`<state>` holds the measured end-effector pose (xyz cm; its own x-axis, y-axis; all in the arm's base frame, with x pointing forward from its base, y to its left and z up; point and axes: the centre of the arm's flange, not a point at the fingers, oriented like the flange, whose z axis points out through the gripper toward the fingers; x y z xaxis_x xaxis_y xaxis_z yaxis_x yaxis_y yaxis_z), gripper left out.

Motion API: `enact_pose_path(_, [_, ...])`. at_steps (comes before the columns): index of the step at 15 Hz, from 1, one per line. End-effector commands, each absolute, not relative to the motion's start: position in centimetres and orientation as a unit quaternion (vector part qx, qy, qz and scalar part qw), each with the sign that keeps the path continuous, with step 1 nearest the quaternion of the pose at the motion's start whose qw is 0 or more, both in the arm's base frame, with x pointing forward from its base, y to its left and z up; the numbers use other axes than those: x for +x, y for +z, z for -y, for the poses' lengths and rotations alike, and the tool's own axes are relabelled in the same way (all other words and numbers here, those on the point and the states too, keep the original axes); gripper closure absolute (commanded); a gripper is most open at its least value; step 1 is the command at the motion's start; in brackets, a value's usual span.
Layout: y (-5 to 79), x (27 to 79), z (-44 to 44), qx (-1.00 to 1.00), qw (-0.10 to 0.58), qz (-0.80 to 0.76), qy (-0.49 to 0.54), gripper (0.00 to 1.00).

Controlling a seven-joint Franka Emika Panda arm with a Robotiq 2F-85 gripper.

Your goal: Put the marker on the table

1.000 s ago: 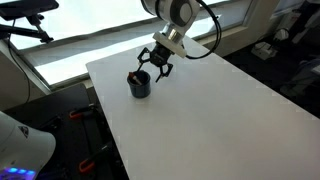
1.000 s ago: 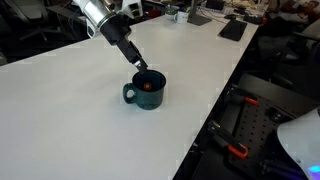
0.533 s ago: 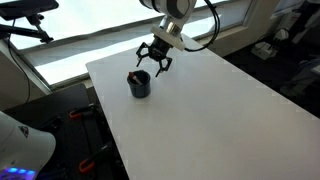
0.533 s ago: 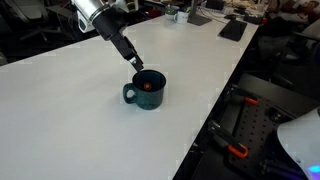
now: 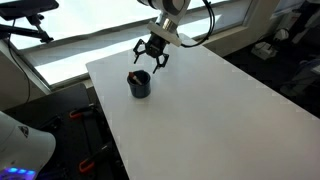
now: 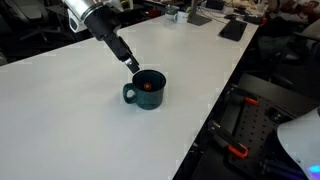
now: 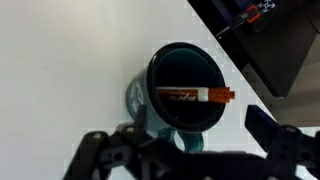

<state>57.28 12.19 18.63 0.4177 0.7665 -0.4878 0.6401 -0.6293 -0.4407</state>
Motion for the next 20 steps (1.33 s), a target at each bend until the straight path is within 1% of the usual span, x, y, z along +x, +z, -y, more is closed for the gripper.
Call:
enact_pose_path(1, [18.9, 56.5, -13.3, -0.834, 0.085, 0.424, 0.343, 0.00])
enact_pose_path(6, [19.3, 55.8, -12.8, -0.839, 0.081, 0.420, 0.335, 0.00])
enact_pose_path(12, [20.6, 52.8, -11.6, -0.854, 0.064, 0.424, 0.296, 0.00])
enact_pose_path(13, [19.4, 55.7, -12.1, -0.845, 0.081, 0.427, 0.310, 0.00])
enact_pose_path(16, [19.8, 54.5, -12.0, -0.847, 0.077, 0.429, 0.305, 0.00])
enact_pose_path(20, [19.8, 54.4, -11.9, -0.847, 0.077, 0.429, 0.305, 0.00])
